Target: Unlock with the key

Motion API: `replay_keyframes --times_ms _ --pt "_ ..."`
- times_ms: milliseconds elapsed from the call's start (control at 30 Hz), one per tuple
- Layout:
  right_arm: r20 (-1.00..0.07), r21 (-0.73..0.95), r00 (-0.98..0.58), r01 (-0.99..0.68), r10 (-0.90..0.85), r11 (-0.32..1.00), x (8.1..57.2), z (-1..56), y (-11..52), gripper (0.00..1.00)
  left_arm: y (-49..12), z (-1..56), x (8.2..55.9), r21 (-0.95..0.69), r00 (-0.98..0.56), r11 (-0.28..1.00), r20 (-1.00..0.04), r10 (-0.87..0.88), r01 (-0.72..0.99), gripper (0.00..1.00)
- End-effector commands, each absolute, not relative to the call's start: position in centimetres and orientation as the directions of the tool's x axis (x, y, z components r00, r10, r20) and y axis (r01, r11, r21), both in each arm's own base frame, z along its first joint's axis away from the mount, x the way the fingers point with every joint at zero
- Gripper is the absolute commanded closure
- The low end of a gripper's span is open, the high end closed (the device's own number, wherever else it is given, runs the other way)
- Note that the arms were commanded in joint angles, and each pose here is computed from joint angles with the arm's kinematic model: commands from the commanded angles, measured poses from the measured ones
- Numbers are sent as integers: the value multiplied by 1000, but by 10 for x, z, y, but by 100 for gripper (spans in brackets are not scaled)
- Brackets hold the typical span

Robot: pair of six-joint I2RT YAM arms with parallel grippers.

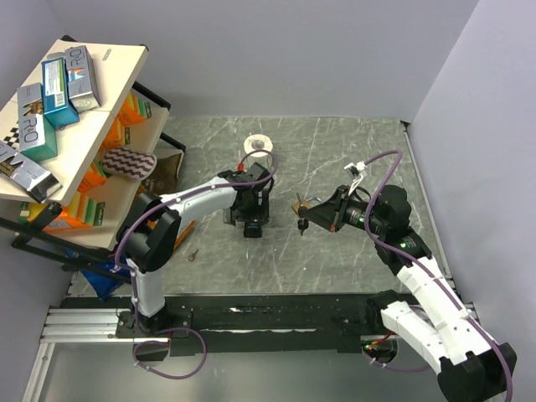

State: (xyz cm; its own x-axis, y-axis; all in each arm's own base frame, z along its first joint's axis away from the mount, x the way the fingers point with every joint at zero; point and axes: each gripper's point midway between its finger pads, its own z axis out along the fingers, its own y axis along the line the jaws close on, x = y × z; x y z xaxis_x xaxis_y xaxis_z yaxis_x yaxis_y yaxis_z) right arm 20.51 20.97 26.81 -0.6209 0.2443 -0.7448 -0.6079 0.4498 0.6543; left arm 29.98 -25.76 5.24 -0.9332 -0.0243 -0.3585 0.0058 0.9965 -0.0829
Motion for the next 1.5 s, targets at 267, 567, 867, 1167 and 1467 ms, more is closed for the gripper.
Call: replay_keyframes --times_ms 267,567,867,1167,1467 --pt "-789 608 -555 -646 264 461 208 281 206 100 -261 23 302 -42 -941 996 -335 54 72 21" --pt "-791 606 -552 -650 263 459 208 282 206 100 -233 -4 280 109 -955 992 -282 96 68 99" --pt "-791 607 -550 -654 267 452 202 283 205 100 -185 57 287 544 -885 838 -362 292 54 99" --pt "-790 610 -549 -663 273 434 196 284 205 100 -155 96 279 806 -834 585 -260 487 90 99" --pt "-799 597 -542 -663 262 452 193 282 202 100 -172 95 284 717 -870 693 -293 397 76 99"
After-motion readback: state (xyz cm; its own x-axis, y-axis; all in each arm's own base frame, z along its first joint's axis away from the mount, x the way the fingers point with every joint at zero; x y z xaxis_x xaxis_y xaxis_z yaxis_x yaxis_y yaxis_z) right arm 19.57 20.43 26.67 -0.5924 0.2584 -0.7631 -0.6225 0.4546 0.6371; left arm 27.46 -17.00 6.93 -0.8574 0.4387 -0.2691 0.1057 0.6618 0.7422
